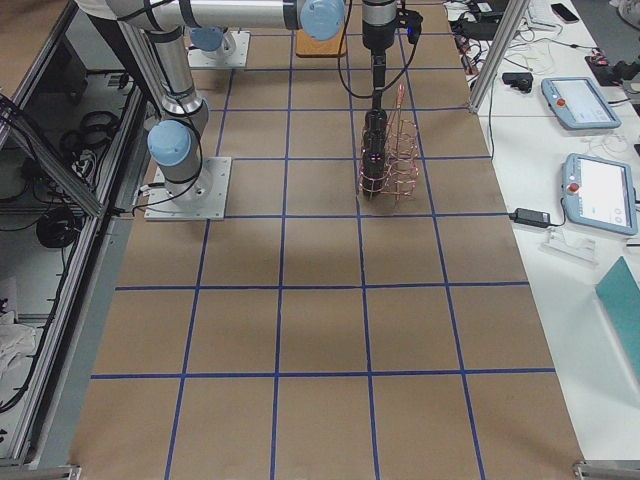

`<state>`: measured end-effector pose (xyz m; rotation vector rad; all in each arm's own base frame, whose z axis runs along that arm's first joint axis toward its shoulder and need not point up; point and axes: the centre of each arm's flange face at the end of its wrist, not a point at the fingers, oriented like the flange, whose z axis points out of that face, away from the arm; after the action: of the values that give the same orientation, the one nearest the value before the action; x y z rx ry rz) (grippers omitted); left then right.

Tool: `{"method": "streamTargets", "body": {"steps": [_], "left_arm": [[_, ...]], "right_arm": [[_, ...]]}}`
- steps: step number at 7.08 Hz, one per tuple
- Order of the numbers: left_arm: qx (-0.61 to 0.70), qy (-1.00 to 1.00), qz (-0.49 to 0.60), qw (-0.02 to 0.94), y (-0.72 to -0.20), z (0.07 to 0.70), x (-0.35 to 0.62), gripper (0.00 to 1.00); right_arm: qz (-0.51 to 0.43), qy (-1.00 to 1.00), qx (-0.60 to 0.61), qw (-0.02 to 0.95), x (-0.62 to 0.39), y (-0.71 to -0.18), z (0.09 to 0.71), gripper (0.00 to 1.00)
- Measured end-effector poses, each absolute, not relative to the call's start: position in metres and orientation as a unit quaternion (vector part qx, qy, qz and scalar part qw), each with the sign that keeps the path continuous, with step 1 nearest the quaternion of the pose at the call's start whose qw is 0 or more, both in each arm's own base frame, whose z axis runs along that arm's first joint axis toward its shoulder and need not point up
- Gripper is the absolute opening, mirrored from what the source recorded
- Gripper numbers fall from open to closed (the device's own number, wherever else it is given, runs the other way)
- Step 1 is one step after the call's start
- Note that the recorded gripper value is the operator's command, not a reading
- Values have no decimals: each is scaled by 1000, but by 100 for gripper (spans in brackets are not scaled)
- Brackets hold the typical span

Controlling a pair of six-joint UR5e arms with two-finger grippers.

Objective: Take wine from basket and place on tray
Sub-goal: 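Lower the right gripper onto the middle bottle in the copper rack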

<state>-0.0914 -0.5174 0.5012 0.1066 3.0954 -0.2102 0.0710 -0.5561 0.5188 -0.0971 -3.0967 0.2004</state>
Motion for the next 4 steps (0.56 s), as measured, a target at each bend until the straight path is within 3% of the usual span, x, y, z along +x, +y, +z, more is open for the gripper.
{"method": "streamTargets", "body": {"steps": [4], "left_arm": [[34,997,-66,19,-517,500,-91,100]], "right_arm": [[52,-998,-31,18,71,-554,514,100]]}}
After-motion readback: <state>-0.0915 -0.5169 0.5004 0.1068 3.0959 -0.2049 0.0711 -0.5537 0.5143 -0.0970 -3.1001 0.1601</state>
